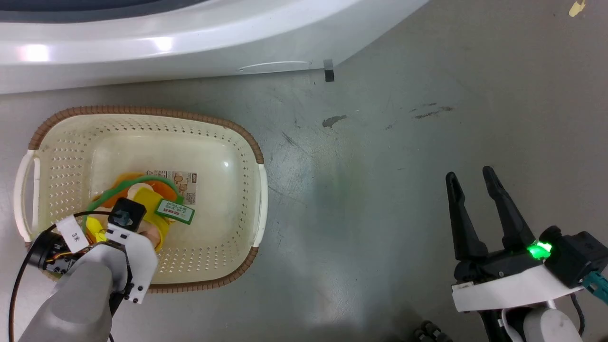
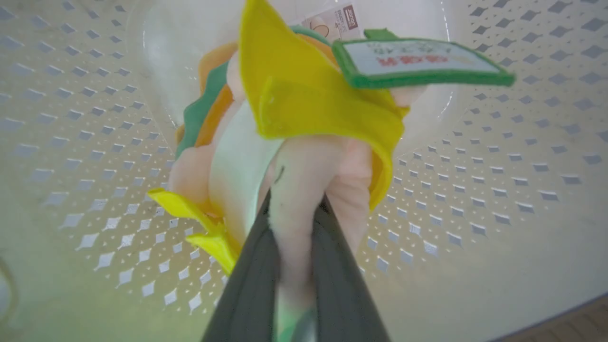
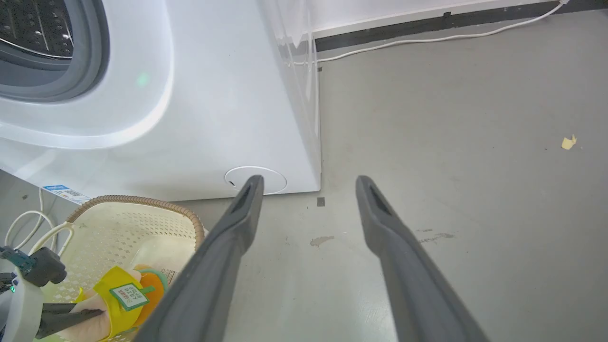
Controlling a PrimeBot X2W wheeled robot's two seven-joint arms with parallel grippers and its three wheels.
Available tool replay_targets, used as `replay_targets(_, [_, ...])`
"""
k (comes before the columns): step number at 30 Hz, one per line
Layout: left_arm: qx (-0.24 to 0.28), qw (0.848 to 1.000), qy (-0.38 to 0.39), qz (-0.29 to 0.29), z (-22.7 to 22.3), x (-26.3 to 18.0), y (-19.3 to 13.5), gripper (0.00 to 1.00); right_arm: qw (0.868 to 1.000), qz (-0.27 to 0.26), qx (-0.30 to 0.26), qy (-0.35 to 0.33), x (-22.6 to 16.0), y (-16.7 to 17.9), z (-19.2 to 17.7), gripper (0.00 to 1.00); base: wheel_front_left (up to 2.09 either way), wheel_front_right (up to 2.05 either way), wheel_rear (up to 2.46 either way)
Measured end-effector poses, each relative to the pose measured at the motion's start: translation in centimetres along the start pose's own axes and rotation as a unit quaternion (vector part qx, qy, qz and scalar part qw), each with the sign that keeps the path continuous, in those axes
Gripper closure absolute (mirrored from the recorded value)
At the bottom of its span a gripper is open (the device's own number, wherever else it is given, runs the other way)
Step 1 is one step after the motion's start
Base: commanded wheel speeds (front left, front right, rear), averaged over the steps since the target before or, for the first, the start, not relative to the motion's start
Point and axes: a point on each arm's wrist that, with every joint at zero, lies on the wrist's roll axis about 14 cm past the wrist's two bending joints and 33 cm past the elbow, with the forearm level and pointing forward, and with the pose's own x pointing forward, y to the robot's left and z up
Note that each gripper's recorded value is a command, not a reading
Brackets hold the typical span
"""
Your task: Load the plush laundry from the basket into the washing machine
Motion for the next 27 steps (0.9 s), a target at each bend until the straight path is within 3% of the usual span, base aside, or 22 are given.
replay_targets(7, [-0.026,0.999,-0.019,0.013,0.3,-0.6,0.5,1.0,1.0,0.002,0.004,-0.017,0.1,0.1,0.9,0.0,0.0,0.0,0.0])
replay_targets(15, [-0.084,0.99,-0.114,0.029,3.7,-3.9,0.6,1.0,0.999,0.004,0.003,-0.05,-1.0,0.2,3.0,0.0,0.0,0.0,0.0])
replay_targets(23, [-0.141,0.96,-0.236,0.054,8.4,-9.8,1.8,1.0,0.997,0.01,-0.001,-0.08,-3.5,0.7,4.9,0.0,0.0,0.0,0.0])
replay_targets(27, [-0.163,0.934,-0.313,0.054,10.9,-13.9,1.3,1.0,0.995,0.019,-0.003,-0.099,-4.8,1.2,6.2,0.0,0.0,0.0,0.0])
